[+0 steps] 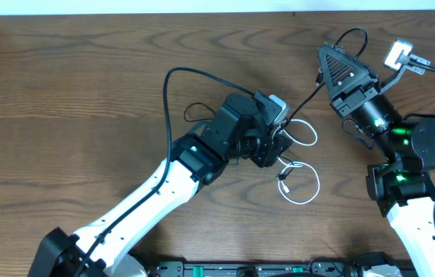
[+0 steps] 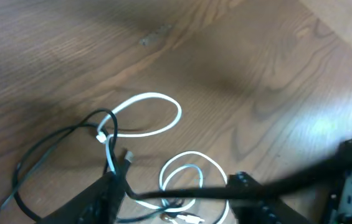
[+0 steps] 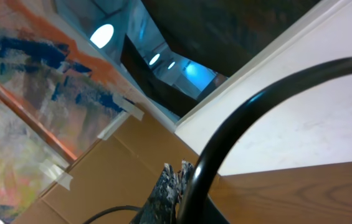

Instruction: Untangle cables

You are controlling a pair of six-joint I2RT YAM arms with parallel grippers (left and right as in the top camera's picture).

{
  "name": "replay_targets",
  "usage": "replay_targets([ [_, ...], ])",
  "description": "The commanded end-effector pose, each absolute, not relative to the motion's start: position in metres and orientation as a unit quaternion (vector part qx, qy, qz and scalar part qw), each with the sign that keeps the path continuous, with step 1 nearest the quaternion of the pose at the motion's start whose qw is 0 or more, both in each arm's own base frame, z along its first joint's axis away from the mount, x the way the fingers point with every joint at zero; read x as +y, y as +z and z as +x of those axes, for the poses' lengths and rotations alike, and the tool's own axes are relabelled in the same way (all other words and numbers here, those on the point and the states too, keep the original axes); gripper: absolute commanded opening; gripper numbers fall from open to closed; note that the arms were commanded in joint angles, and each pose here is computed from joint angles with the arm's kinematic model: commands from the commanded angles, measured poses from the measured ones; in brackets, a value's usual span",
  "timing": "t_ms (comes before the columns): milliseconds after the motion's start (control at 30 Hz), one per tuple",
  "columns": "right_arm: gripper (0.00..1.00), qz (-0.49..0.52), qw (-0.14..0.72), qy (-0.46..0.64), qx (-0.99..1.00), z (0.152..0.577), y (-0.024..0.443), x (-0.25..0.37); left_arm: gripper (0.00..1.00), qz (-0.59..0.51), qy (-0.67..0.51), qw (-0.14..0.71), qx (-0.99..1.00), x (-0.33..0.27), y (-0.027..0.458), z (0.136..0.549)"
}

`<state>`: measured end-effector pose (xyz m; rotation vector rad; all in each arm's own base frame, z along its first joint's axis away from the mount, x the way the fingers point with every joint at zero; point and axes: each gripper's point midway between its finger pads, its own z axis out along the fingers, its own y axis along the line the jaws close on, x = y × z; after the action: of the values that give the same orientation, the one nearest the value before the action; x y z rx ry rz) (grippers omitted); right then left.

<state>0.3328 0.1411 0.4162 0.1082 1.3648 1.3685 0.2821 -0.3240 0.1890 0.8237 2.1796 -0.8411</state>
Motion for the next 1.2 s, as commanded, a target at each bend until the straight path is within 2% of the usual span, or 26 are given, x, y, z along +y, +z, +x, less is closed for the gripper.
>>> replay_targets([
  [0, 0.01, 0.042, 0.561, 0.594, 0.575, 0.328, 0.422, 0.143, 0.46, 0.315, -0.312, 0.339, 0.830, -0.326, 0.190, 0.289],
  [33, 0.01, 0.042, 0.561, 0.594, 0.575, 0.328, 0.422, 0.143, 0.41, 0.315, -0.313, 0.342, 0.828, -0.327, 0.192, 0.290],
  [67, 0.01, 0.042, 0.561, 0.594, 0.575, 0.328, 0.422, 0.143, 0.31, 0.315, -0.315, 0.346, 0.826, -0.327, 0.194, 0.291],
  [100, 0.01, 0.042, 0.560, 0.594, 0.575, 0.327, 0.422, 0.143, 0.27, 0.315, -0.315, 0.348, 0.825, -0.328, 0.195, 0.291],
  [167, 0.01, 0.042, 0.561, 0.594, 0.575, 0.328, 0.422, 0.143, 0.13, 0.315, -0.317, 0.352, 0.822, -0.329, 0.197, 0.292],
  [233, 0.01, 0.040, 0.560, 0.594, 0.576, 0.327, 0.422, 0.143, 0.08, 0.315, -0.318, 0.354, 0.821, -0.329, 0.198, 0.293],
  [467, 0.01, 0.049, 0.558, 0.565, 0.606, 0.337, 0.403, 0.140, 0.07, 0.309, -0.322, 0.364, 0.818, -0.325, 0.208, 0.293],
  [600, 0.02, 0.124, 0.540, 0.498, 0.667, 0.360, 0.356, 0.119, 0.08, 0.267, -0.339, 0.386, 0.815, -0.310, 0.237, 0.298],
  [733, 0.17, 0.191, 0.519, 0.403, 0.729, 0.374, 0.300, 0.091, 0.07, 0.229, -0.360, 0.419, 0.801, -0.289, 0.275, 0.300],
  [900, 0.25, 0.155, 0.488, 0.355, 0.782, 0.377, 0.259, 0.095, 0.08, 0.196, -0.396, 0.470, 0.764, -0.263, 0.329, 0.297],
  [1167, 0.35, 0.055, 0.404, 0.407, 0.817, 0.369, 0.220, 0.135, 0.08, 0.187, -0.468, 0.526, 0.685, -0.247, 0.402, 0.279],
])
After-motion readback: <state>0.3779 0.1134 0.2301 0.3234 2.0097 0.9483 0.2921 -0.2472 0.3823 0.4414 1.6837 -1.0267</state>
